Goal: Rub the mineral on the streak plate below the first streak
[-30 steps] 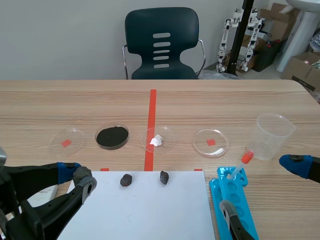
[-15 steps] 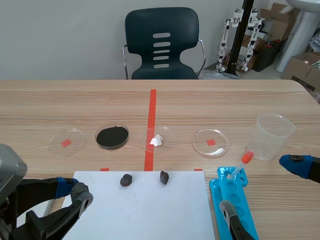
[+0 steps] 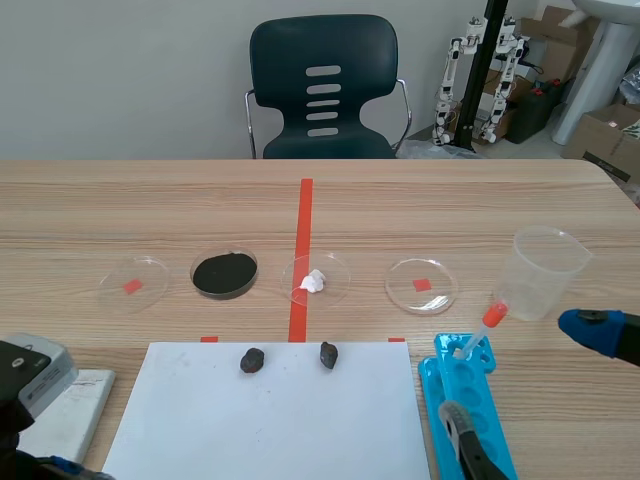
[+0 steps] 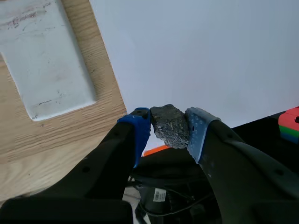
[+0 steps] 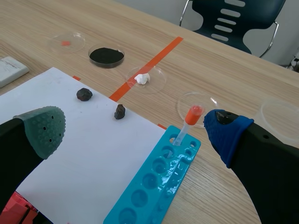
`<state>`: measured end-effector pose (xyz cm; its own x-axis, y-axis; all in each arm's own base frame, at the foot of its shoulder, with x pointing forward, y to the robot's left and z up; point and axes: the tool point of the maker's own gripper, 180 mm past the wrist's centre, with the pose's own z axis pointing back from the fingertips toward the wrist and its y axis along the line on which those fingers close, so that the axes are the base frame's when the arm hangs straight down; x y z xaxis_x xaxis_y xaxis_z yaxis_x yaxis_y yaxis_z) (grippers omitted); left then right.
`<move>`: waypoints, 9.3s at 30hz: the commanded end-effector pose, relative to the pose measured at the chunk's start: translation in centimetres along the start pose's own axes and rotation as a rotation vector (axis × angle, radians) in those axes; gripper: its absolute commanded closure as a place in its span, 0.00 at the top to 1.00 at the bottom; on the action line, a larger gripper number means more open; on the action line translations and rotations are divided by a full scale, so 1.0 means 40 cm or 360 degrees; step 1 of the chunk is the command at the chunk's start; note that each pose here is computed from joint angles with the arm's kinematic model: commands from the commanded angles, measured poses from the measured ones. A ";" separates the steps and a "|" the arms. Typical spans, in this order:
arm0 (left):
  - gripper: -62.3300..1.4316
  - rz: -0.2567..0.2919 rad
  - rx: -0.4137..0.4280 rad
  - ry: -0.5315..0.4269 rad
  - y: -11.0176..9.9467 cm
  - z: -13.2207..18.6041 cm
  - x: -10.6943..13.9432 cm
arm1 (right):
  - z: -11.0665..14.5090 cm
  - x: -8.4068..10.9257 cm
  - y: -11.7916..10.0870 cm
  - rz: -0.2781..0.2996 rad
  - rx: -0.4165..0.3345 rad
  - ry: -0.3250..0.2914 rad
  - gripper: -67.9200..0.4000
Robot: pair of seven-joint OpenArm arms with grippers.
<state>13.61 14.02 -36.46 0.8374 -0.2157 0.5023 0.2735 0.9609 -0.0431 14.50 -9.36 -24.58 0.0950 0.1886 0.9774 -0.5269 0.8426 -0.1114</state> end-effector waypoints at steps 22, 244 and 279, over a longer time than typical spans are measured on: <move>0.16 0.0293 0.0265 0.0353 0.182 -0.014 0.038 | -0.002 0.017 -0.006 0.0011 -0.0006 -0.0039 0.92; 0.16 0.0216 -0.0063 -0.0544 0.126 0.009 0.277 | -0.002 0.017 -0.006 0.0011 -0.0006 -0.0039 0.92; 0.16 -0.0447 -0.0432 -0.1059 -0.109 0.183 0.238 | -0.002 0.017 -0.006 0.0011 -0.0006 -0.0039 0.92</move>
<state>16.65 9.24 -25.84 0.3078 -0.2172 0.9263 0.6086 0.7933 -0.0163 14.50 -9.36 -24.61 0.0959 0.1895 0.9772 -0.5270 0.8425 -0.1116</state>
